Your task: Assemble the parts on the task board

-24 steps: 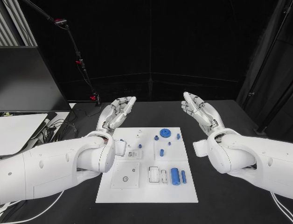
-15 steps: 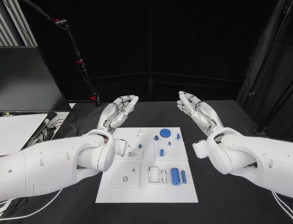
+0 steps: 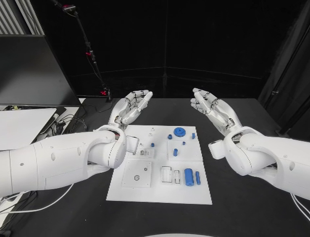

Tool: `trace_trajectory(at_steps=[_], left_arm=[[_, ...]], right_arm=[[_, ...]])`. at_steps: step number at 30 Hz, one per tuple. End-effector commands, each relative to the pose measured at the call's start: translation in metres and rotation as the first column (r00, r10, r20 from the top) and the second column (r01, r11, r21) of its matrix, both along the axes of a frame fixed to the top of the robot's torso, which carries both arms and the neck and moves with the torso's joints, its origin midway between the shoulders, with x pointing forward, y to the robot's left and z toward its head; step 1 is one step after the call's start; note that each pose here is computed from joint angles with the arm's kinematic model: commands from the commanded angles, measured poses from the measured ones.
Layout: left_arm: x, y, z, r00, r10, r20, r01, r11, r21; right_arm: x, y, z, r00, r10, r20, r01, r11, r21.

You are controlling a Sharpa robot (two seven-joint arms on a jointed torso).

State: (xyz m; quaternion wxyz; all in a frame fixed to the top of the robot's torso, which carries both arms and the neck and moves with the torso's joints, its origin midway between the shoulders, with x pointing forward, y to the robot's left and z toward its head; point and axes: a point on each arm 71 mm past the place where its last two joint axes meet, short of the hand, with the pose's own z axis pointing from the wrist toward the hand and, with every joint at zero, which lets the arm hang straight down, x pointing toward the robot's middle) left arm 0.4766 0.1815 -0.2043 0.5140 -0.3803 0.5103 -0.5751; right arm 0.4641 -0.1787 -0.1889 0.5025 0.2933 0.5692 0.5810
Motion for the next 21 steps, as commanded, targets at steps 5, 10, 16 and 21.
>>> trace_trajectory(at_steps=[5, 10, 16, 21], left_arm=[[-0.0065, -0.002, 0.0285, 0.938, -0.033, 0.344, 0.055, 0.997, -0.055], [-0.005, 0.0, 0.0322, 0.937, -0.029, 0.348, 0.051, 0.997, -0.052], [-0.0038, 0.003, 0.0349, 0.936, -0.023, 0.351, 0.043, 0.998, -0.049], [-0.0029, 0.006, 0.037, 0.935, -0.019, 0.354, 0.039, 0.998, -0.047]], right_arm=[[0.002, 0.0, -0.002, 0.998, 0.06, -0.022, -0.06, 0.998, -0.005], [0.003, -0.003, -0.003, 0.996, 0.084, -0.036, -0.085, 0.996, -0.018], [0.006, -0.005, -0.001, 0.992, 0.116, -0.046, -0.118, 0.992, -0.042], [0.011, -0.008, 0.007, 0.99, 0.14, -0.034, -0.143, 0.986, -0.083]])
